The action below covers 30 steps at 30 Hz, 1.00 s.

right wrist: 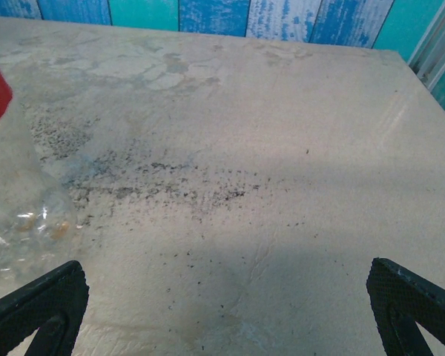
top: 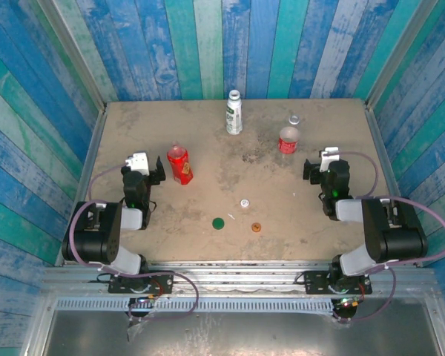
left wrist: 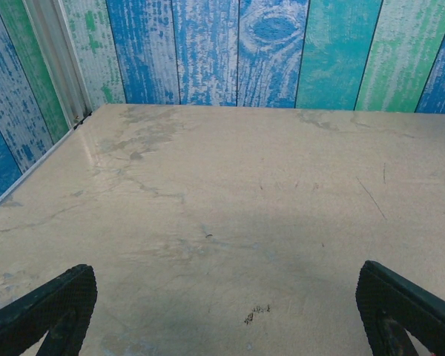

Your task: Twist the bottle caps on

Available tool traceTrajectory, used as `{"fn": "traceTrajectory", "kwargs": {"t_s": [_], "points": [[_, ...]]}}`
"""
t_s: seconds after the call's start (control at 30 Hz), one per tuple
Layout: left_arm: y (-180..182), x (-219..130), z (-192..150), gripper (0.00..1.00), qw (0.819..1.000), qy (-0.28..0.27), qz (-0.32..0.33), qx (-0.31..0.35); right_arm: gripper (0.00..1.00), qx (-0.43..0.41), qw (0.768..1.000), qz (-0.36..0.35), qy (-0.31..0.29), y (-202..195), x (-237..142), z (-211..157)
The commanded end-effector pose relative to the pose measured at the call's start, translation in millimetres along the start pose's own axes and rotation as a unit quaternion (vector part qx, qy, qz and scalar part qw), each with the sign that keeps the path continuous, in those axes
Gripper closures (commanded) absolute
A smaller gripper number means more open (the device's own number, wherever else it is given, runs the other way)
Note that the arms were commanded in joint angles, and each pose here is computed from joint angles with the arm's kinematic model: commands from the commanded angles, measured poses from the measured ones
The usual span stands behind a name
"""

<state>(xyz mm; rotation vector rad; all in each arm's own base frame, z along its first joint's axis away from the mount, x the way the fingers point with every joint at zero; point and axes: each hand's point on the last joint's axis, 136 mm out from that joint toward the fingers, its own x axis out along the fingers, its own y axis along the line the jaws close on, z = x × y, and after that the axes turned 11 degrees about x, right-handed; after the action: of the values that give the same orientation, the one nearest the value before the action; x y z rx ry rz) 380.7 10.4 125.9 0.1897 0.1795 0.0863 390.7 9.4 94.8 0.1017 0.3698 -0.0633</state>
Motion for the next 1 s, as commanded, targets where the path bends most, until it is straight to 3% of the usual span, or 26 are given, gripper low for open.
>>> {"fn": "traceTrajectory", "kwargs": {"t_s": [0.0,0.13,0.4,0.57,0.77,0.97], "points": [[3,-8,16,0.06,1.0,-0.02,-0.001,-0.004,0.0,-0.004,1.0,0.011,-0.027,5,-13,25],[11,-19,32,0.06,1.0,-0.025,0.012,-0.011,0.0,0.003,0.998,0.009,-0.054,5,-34,50],[22,-58,79,0.06,0.995,-0.093,0.024,-0.018,0.0,0.008,0.992,0.048,-0.114,24,-86,110],[-17,-65,109,0.06,0.99,-0.129,-0.06,0.017,0.0,-0.011,0.983,0.13,-0.13,71,-113,135],[-59,-86,129,0.06,0.966,-0.189,-0.17,0.051,0.0,-0.075,0.969,0.21,-0.104,130,-129,137],[-84,-81,124,0.06,0.953,-0.183,-0.235,0.063,0.0,-0.129,0.953,0.261,-0.087,175,-136,129]]}}
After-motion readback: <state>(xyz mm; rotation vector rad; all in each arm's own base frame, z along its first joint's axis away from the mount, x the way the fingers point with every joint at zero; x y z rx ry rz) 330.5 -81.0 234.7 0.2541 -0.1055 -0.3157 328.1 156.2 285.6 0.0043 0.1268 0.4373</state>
